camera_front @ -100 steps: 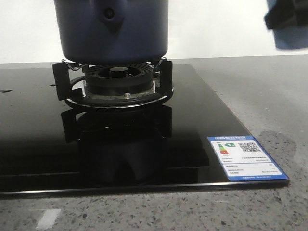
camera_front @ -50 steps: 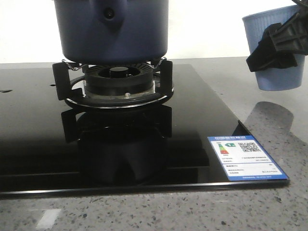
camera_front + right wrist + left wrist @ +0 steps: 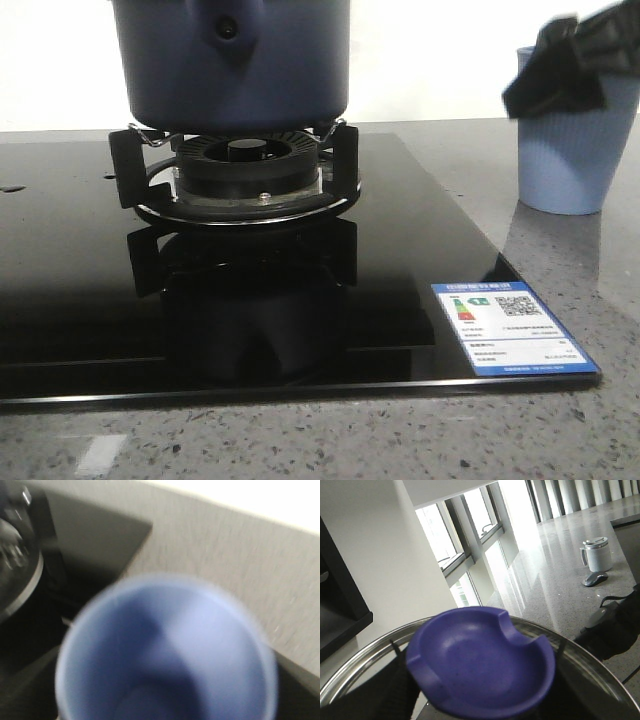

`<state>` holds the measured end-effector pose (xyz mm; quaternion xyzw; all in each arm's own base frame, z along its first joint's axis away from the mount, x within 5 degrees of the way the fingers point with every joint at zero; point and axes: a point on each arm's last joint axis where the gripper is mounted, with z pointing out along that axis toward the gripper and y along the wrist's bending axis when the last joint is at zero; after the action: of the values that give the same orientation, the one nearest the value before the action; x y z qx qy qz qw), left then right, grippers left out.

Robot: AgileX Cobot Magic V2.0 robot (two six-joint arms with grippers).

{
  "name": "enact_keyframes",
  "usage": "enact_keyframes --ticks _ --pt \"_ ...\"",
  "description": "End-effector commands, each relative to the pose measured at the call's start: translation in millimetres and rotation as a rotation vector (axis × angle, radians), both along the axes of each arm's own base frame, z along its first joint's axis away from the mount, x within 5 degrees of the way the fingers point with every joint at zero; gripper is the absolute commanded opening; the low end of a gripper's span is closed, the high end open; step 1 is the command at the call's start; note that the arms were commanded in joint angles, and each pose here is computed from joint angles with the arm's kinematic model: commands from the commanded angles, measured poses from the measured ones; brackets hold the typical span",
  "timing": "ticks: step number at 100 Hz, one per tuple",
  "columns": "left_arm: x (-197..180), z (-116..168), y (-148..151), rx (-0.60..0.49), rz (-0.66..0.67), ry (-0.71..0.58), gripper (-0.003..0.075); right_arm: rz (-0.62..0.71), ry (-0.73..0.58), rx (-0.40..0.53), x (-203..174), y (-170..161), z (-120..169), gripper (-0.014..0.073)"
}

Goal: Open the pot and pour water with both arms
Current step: 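Set the cup back on the counter and open the right gripper, then lower the glass lid back onto the saucepan with the left gripper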

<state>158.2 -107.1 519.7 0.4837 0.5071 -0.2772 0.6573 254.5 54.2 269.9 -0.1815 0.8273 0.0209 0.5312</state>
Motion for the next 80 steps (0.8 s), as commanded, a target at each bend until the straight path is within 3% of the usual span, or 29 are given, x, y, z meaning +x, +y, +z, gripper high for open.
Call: enact_keyframes --ticks 1,41,48,57,72,80 --pt "-1.3 13.0 -0.3 -0.096 -0.001 -0.007 0.0315 0.013 -0.108 0.083 -10.5 0.0 31.0 0.0645" --pt "81.3 -34.2 -16.8 -0.052 0.011 0.204 0.0315 0.229 -0.456 0.204 -82.2 5.9 104.2 0.0644" --pt "97.9 -47.4 -20.4 -0.041 0.009 0.253 0.0315 0.245 -0.502 0.211 -93.5 5.0 112.0 0.0607" --pt "117.3 -64.0 -24.3 -0.029 0.012 0.309 0.0315 0.25 -0.548 0.214 -105.4 3.0 119.5 0.0432" --pt "141.2 -88.2 -29.0 -0.001 0.018 0.379 0.0315 0.253 -0.622 0.218 -125.3 -0.8 130.4 -0.0074" --pt "149.0 -96.8 -30.5 0.01 0.019 0.396 0.0315 0.247 -0.638 0.225 -130.5 -2.4 133.0 -0.0066"
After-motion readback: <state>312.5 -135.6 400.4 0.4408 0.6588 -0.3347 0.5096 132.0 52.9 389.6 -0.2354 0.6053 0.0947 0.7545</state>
